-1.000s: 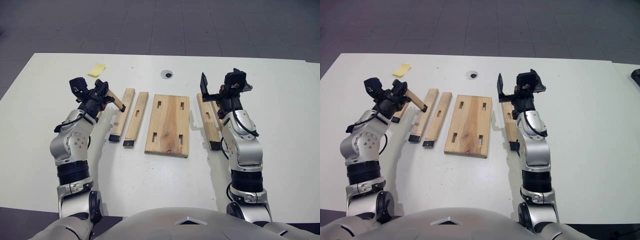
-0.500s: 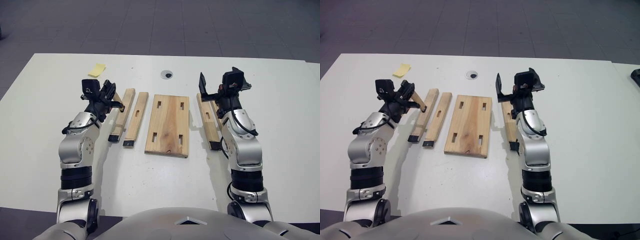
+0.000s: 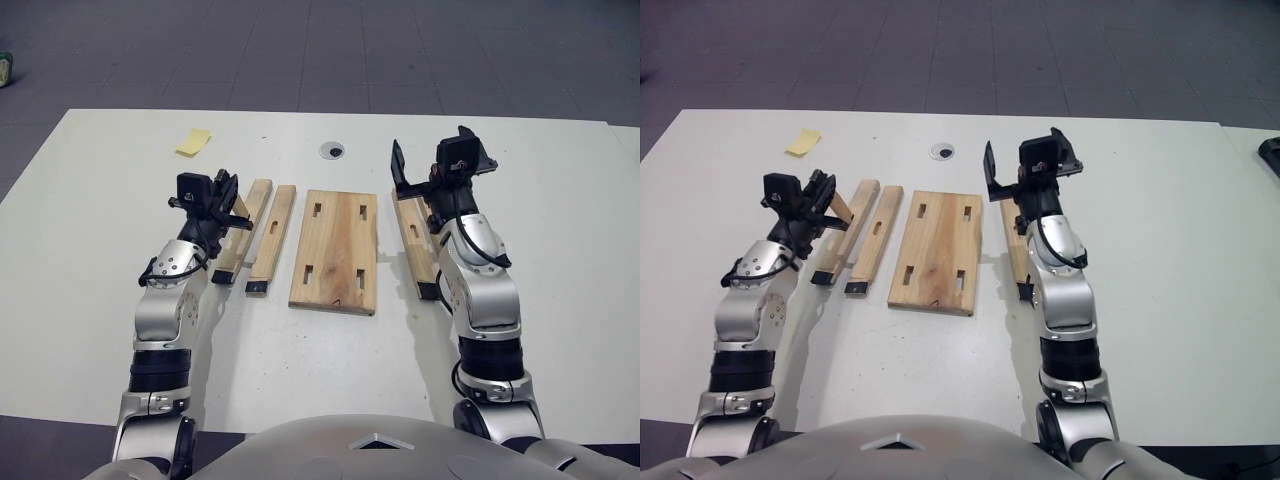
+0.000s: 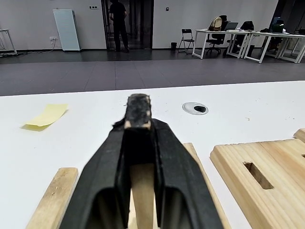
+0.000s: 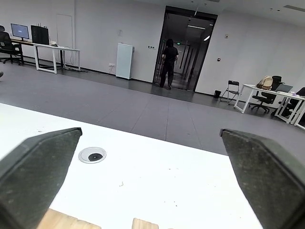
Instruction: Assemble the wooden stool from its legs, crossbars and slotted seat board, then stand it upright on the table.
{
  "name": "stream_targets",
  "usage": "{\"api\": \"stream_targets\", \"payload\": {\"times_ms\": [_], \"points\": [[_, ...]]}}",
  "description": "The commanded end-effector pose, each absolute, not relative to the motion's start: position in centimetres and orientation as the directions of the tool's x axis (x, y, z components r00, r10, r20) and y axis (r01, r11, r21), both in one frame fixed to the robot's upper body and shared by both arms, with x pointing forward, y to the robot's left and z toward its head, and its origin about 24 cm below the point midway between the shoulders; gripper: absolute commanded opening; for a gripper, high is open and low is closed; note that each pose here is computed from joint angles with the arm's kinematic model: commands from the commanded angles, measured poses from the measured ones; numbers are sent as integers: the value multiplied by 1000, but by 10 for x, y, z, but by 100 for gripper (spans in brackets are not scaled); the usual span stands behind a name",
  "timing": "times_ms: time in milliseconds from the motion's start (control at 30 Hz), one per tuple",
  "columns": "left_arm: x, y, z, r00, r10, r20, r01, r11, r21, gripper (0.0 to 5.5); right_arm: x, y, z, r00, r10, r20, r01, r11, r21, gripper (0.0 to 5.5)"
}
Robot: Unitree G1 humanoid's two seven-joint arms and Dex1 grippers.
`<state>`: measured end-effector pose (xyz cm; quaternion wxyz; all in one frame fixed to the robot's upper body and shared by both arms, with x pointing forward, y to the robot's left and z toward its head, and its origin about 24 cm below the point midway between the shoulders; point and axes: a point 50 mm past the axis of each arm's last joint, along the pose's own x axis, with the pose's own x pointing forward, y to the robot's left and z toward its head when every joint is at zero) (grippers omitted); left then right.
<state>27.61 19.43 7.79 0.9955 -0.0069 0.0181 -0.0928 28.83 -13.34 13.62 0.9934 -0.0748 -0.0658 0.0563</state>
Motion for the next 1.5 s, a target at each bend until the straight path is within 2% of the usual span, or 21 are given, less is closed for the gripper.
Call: {"api": "stream_targets", "payload": {"times_ms": [33,267,467,500,1067,1433,1500], "points": [[254,197,2,907,-121,-403,103,992,-67,42,291,-129,145,980,138,140,-115,980,-163,540],[281,176,38,952,-165,-258,155,986,-60,42,295,-128,148,977,150,152,-123,977,-173,540],[289,176,52,968,-149,-200,141,989,-54,42,298,-129,147,976,158,152,-130,975,-181,540],[290,177,53,971,-145,-191,137,989,-54,78,298,-129,147,976,159,152,-130,975,-182,540],[303,173,87,986,-163,-21,161,985,-59,376,302,-132,144,978,151,146,-122,974,-189,540],[306,173,123,970,-224,94,230,972,-50,535,302,-138,144,980,99,173,-69,983,-170,540],[309,177,135,964,-228,133,239,968,-76,538,303,-136,145,978,106,180,-76,983,-169,540]]}}
